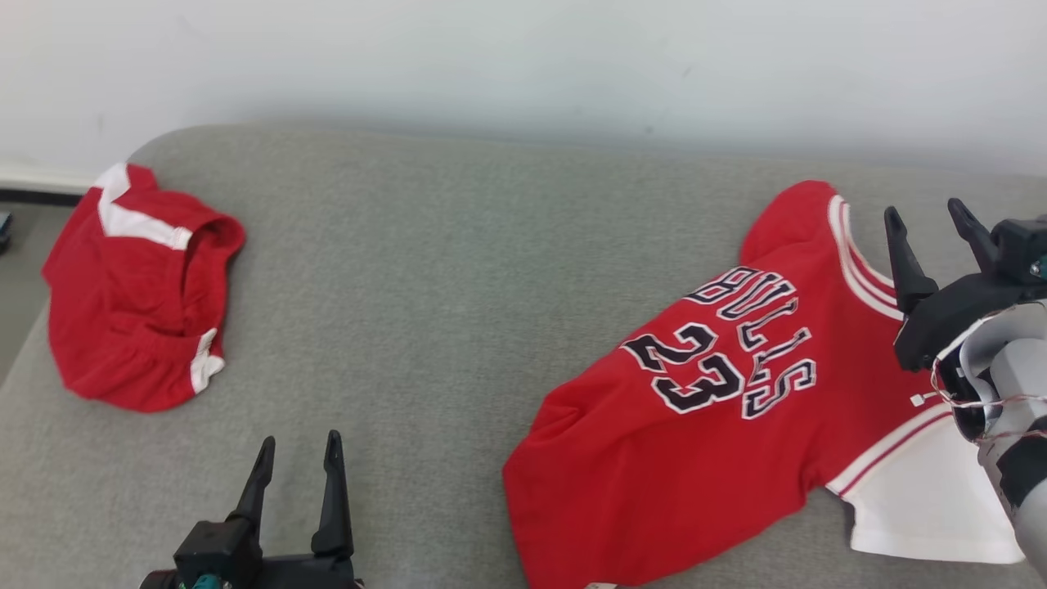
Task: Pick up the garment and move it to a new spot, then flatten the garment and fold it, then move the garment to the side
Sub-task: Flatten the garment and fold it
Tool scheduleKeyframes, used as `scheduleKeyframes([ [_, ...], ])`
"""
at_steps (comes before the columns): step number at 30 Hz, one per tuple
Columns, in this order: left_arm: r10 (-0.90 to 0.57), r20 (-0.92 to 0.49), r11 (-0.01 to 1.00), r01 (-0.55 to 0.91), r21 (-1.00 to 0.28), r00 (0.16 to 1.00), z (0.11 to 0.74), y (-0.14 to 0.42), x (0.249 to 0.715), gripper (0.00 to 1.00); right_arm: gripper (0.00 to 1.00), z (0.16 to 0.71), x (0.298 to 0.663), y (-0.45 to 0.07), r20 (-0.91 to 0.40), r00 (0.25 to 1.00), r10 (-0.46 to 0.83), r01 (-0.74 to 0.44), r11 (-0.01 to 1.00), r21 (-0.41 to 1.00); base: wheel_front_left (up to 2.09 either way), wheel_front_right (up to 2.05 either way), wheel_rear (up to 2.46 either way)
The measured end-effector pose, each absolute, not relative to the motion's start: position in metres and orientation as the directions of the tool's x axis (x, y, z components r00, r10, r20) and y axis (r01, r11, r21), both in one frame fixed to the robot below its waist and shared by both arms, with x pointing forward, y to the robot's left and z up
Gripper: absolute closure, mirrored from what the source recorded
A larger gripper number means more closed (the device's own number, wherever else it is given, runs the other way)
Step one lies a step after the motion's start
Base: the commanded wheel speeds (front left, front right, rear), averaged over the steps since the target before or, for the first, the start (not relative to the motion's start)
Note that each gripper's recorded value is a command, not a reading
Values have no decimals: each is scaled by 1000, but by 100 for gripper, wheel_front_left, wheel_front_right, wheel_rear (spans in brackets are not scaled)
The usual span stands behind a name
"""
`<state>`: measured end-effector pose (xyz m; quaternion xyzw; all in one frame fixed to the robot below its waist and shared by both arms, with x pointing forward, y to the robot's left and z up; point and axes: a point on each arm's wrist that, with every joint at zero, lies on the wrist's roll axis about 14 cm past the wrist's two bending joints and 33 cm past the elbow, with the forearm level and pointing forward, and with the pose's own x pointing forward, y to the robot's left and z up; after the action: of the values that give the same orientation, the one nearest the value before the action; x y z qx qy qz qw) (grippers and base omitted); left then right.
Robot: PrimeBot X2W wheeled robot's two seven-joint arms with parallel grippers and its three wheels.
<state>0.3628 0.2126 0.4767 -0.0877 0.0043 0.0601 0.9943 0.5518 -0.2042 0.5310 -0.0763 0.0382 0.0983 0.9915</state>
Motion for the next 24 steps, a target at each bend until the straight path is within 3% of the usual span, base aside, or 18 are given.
scheduleKeyframes([
  [5, 81, -3, 981, -81, -174, 997, 481, 202, 366, 0, 0, 564, 523, -211, 60, 978, 199, -193, 977, -93, 0, 0, 0],
  [12, 15, 9, 985, -13, -172, 1000, 484, 182, 372, 0, 0, 560, 459, -229, 149, 980, 128, -125, 992, -30, 0, 0, 0],
  [17, -31, 18, 984, 34, -172, 999, 486, 169, 376, 0, 0, 534, 411, -226, 126, 988, 93, -95, 996, 5, 0, 0, 0],
  [24, -58, 2, 984, 57, -171, 998, 481, 160, 376, 0, 0, 515, 379, -209, 97, 991, 88, -93, 995, 49, 0, 0, 0],
])
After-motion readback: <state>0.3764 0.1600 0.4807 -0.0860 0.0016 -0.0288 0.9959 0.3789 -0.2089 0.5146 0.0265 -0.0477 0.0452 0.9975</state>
